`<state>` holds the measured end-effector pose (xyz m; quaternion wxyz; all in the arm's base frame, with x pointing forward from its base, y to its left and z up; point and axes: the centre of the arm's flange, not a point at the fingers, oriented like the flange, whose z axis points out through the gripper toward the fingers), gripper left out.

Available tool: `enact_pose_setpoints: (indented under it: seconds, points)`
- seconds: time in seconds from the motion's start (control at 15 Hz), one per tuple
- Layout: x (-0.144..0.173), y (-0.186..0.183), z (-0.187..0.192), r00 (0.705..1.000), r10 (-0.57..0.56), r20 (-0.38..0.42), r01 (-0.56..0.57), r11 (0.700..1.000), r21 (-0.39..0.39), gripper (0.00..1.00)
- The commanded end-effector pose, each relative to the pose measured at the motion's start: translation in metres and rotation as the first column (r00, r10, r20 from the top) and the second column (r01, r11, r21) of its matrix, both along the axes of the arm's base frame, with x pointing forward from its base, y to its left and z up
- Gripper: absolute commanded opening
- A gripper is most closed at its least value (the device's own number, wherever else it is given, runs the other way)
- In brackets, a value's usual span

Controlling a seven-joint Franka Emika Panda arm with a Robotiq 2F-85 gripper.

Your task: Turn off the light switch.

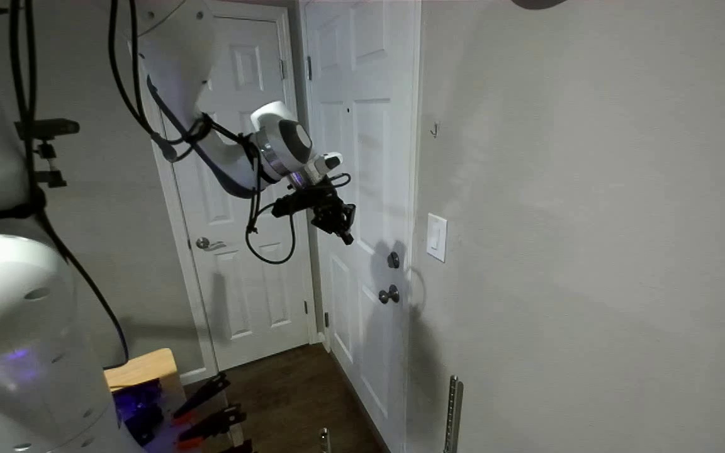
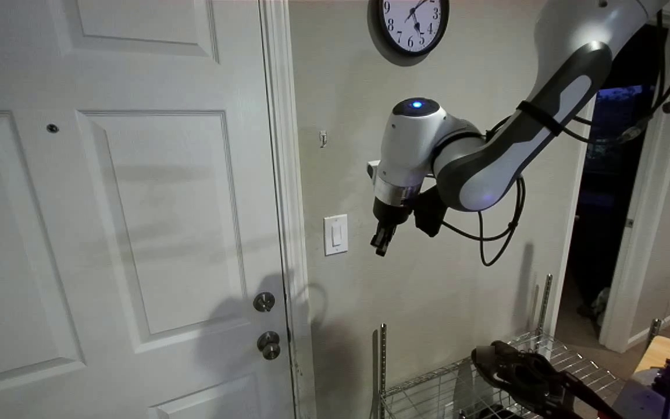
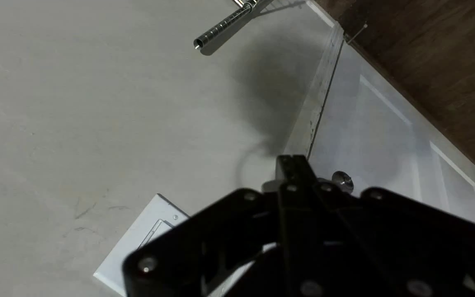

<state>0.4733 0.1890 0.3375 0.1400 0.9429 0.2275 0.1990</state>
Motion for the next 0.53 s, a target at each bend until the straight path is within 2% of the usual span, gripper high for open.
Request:
enact_pose_setpoints:
  seconds: [0.0, 0.47]
  points:
    - [0.018, -0.003, -0.011, 0.994, -0.056, 0.091, 0.057, 0.998, -0.011, 0.02]
    - [0.049, -0.016, -0.028, 0.966, -0.153, 0.208, 0.158, 0.987, -0.007, 0.01]
